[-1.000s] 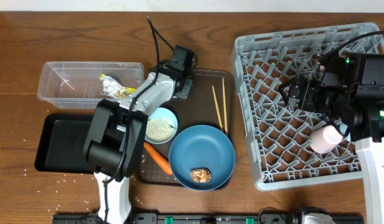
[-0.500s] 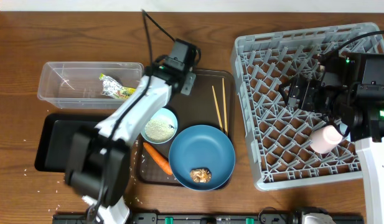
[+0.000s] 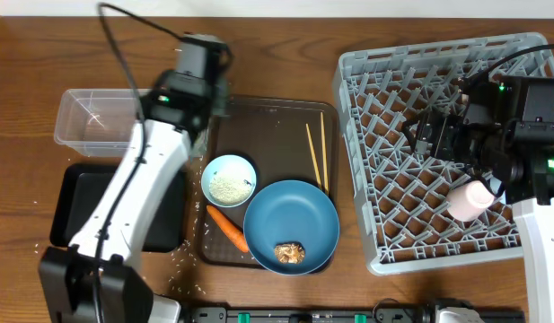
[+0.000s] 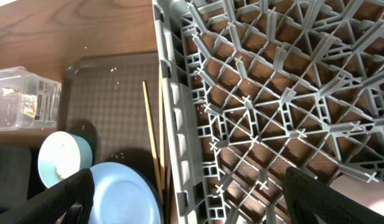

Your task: Sort waste into correct bins and load items into the dishwasher rack

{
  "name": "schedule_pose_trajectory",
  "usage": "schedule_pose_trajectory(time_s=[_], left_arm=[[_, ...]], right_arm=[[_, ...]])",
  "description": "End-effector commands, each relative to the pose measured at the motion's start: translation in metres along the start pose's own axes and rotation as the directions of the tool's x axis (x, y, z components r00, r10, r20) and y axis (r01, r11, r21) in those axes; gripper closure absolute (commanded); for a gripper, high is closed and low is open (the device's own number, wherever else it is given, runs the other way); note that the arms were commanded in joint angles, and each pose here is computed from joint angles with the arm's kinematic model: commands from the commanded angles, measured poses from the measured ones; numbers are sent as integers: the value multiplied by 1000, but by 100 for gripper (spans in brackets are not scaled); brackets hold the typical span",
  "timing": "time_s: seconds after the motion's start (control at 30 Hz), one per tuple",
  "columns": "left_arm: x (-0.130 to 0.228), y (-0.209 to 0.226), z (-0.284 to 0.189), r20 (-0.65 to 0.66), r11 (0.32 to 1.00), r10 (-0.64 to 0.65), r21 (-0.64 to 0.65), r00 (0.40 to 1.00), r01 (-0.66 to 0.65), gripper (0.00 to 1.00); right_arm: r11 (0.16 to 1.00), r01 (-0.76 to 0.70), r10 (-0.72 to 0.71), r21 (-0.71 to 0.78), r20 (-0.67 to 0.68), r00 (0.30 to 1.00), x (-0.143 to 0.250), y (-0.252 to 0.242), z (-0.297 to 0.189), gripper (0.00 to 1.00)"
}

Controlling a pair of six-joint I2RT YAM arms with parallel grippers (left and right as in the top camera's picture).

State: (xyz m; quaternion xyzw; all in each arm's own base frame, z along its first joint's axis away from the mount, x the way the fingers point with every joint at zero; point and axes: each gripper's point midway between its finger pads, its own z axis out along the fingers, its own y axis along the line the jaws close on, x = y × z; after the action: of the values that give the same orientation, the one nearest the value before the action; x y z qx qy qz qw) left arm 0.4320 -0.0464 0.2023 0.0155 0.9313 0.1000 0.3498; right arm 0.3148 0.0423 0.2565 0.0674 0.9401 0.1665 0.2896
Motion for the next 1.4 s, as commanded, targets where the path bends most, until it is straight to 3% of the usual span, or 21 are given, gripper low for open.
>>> schedule_pose_trajectory(time_s=[0.0,0.17,0.37,0.5,0.63,0.77,0.87,0.97,1.07,1.1,1.13,1.17,1.37], left_arm=[[9,22,19,-56,996,69,-56,996,-72,94],[36,42,43,-177,994,47,-87,983,-63,94],[52,46,57,-254,961,255,-42,933,-274,91],[52,49,40,-251,976,190,-56,949,-211,61],[54,53,4,-238,996,30,-75,971,-49,56],[56,27,-41,-214,991,21,136,977,8,38],[61,-1,-77,-210,942,21,332,978,51,28],[71,-24,-109,-233,868,27,488,972,92,4],[86,-35,-125,-296,823,44,553,954,133,2],[93,-35,-127,-324,823,52,550,944,144,7],[102,-34,-129,-365,825,58,542,929,162,26],[110,-34,-131,-417,828,38,522,908,205,31],[169,-35,-135,-684,839,-85,343,725,422,31]], right_arm=[[1000,13,-13,2,4,1000,-1,1,0,10],[1000,13,-13,2,3,1000,0,1,0,10],[1000,13,-13,2,3,1000,0,1,0,10],[1000,13,-13,2,4,1000,-1,1,0,9],[1000,13,-13,2,3,1000,0,1,0,9],[1000,15,-15,1,7,1000,-1,1,0,9],[1000,16,-16,-1,14,1000,-3,2,0,9],[1000,19,-19,-3,23,1000,-5,2,0,9],[1000,20,-20,-3,25,999,-6,3,0,9],[1000,20,-20,-3,24,1000,-6,3,0,9],[1000,19,-19,-2,22,1000,-5,2,0,9],[1000,19,-19,-2,22,1000,-5,2,0,8],[1000,19,-19,-2,22,1000,-5,2,0,8]])
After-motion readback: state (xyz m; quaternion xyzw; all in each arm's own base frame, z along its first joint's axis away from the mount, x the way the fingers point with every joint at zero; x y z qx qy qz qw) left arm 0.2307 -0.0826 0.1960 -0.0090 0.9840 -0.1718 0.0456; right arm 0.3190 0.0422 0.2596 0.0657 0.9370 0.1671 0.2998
